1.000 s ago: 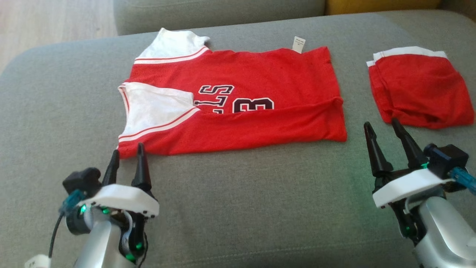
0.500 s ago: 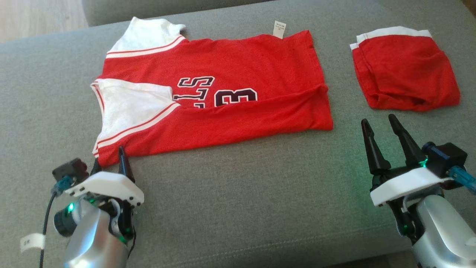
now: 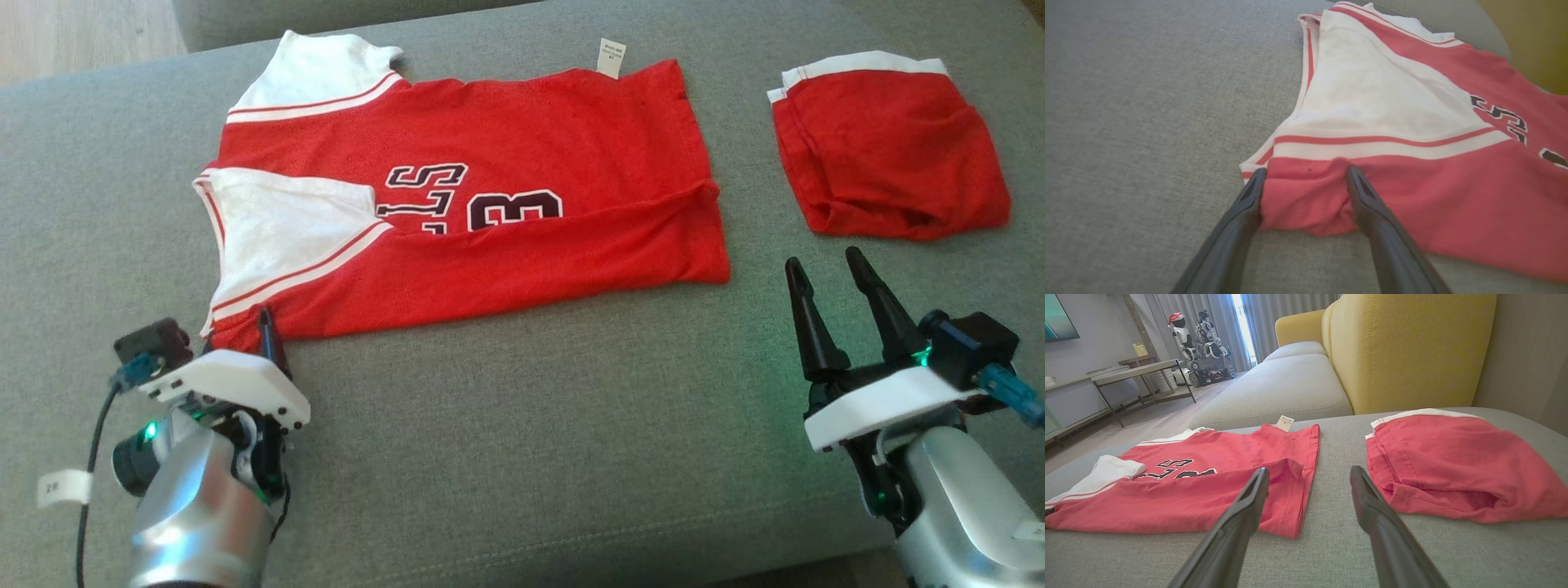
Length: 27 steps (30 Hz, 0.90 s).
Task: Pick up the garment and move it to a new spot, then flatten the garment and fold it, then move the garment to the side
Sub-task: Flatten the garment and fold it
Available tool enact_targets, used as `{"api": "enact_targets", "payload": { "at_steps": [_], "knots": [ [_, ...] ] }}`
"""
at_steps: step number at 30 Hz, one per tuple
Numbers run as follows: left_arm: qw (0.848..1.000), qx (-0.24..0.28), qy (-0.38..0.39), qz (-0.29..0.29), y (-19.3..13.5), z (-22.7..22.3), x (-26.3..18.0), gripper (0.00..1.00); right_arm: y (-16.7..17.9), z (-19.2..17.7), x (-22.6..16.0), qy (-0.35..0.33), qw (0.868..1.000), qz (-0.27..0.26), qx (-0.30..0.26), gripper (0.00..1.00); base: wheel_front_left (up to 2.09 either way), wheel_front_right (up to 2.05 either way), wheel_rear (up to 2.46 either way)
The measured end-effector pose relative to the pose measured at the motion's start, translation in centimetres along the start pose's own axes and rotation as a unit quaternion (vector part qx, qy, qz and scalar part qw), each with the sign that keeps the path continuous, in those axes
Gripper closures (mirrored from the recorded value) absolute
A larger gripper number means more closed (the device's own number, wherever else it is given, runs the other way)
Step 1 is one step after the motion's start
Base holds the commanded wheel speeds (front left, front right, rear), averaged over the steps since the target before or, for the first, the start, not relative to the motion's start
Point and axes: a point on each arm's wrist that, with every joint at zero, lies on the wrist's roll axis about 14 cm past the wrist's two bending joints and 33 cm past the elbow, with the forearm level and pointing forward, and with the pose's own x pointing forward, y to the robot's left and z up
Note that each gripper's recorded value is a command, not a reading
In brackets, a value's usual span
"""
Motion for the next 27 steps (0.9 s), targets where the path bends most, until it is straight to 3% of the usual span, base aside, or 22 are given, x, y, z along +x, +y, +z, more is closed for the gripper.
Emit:
{"api": "enact_targets", "payload": {
  "at_steps": [2, 9, 16, 27],
  "knots": [
    [1.000, 0.000, 0.004, -0.004, 0.0, 0.0, 0.1, 1.00, 0.1, 0.0, 0.0, 0.000, 1.000, 0.001, 0.000, 0.00, 0.00, 0.00, 0.00],
    [1.000, -0.013, -0.016, -0.006, 0.3, 1.2, -0.2, 1.00, 1.3, -0.5, 0.4, 0.008, 1.000, 0.017, 0.004, 0.00, 0.00, 0.00, 0.00],
    [0.994, -0.017, -0.107, -0.026, -0.3, 6.1, -0.9, 1.00, 3.2, -3.7, 1.0, 0.072, 0.996, 0.031, 0.038, 0.00, 0.00, 0.00, 0.00],
    [0.994, -0.003, -0.108, -0.031, 0.1, 4.8, -2.5, 1.00, 2.0, -6.2, 3.3, 0.139, 0.987, -0.009, 0.079, 0.00, 0.00, 0.00, 0.00]
  ]
}}
